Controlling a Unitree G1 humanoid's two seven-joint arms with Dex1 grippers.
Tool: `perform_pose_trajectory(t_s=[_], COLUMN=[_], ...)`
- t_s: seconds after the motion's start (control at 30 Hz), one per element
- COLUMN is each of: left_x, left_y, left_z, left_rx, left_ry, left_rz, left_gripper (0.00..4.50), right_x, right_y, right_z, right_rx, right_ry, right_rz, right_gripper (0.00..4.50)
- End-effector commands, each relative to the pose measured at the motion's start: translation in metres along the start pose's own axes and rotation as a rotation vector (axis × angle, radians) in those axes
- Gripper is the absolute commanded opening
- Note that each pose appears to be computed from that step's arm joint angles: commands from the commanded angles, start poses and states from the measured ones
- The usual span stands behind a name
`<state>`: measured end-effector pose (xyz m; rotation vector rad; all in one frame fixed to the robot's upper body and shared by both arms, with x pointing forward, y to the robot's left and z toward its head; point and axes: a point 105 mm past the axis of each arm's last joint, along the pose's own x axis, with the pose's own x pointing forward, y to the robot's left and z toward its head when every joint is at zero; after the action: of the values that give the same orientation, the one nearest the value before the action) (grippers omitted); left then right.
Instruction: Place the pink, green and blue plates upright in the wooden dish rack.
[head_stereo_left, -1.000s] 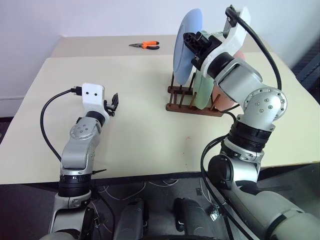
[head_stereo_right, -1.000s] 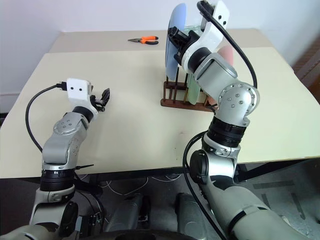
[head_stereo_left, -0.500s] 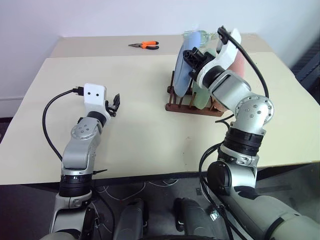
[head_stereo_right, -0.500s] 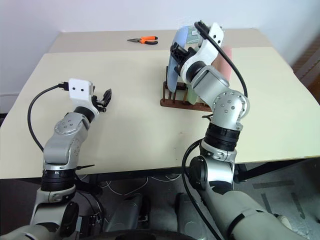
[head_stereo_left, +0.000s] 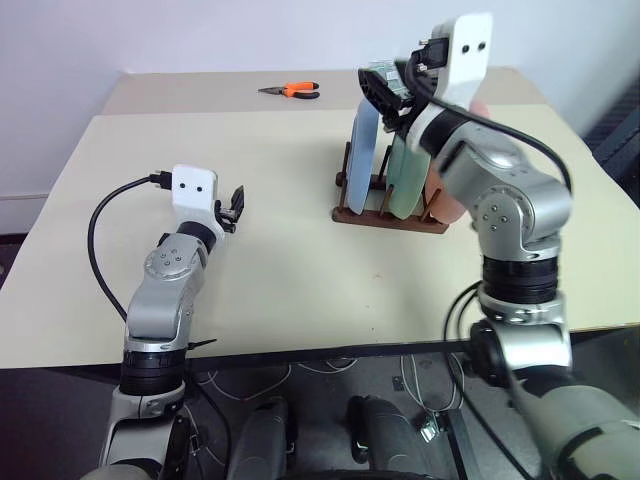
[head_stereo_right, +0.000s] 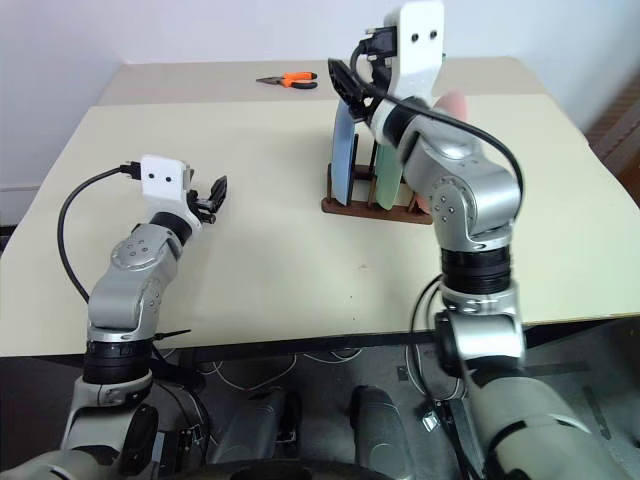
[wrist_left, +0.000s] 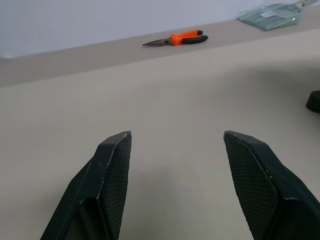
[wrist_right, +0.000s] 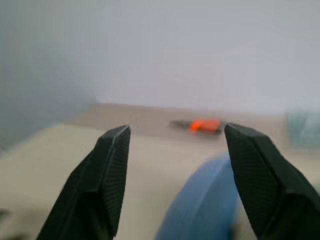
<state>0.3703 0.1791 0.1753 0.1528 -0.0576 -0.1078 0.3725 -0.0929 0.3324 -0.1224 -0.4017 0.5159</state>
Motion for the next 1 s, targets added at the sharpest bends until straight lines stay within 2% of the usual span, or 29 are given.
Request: perform_pose_trajectory(t_s=[0.03,0.13,0.23,0.37,0.5,0.6,0.73,1.0], left_x=[-0.005,-0.010,-0.016,-0.024,-0.027,-0.033,-0.037,-0.047], left_y=[0.006,0.017,0.022,0.018,0.015,0.011,0.009,0.003], left_z=[0.009,0.001,-0.019,-0.041,-0.053,-0.058,-0.060,-0.063], left_rx=[0.056,0.097,0.152,0.184,0.174,0.142,0.145,0.136], left_ry=[-0.042,-0.024,0.026,0.080,0.107,0.120,0.121,0.135], left_rz=[0.003,-0.015,-0.084,-0.170,-0.191,-0.237,-0.252,-0.266], left_gripper=[3.03,3.03,3.03,3.03,3.03,3.03,3.03,3.03], right_x=[-0.037,-0.093,-0.157,-0.196,-0.208,-0.204,-0.198,-0.192], right_y=[0.008,-0.009,-0.029,-0.044,-0.059,-0.068,-0.078,-0.079], right_z=[0.034,0.016,-0.024,-0.064,-0.086,-0.101,-0.110,-0.117], right_rx=[-0.092,-0.042,0.024,0.024,0.005,-0.004,-0.037,-0.054], right_ry=[-0.162,-0.041,0.201,0.391,0.444,0.455,0.460,0.468], right_rz=[0.207,0.331,0.341,0.253,0.159,0.111,0.103,0.131], right_gripper=[3.00,3.00,3.00,3.00,3.00,3.00,3.00,3.00])
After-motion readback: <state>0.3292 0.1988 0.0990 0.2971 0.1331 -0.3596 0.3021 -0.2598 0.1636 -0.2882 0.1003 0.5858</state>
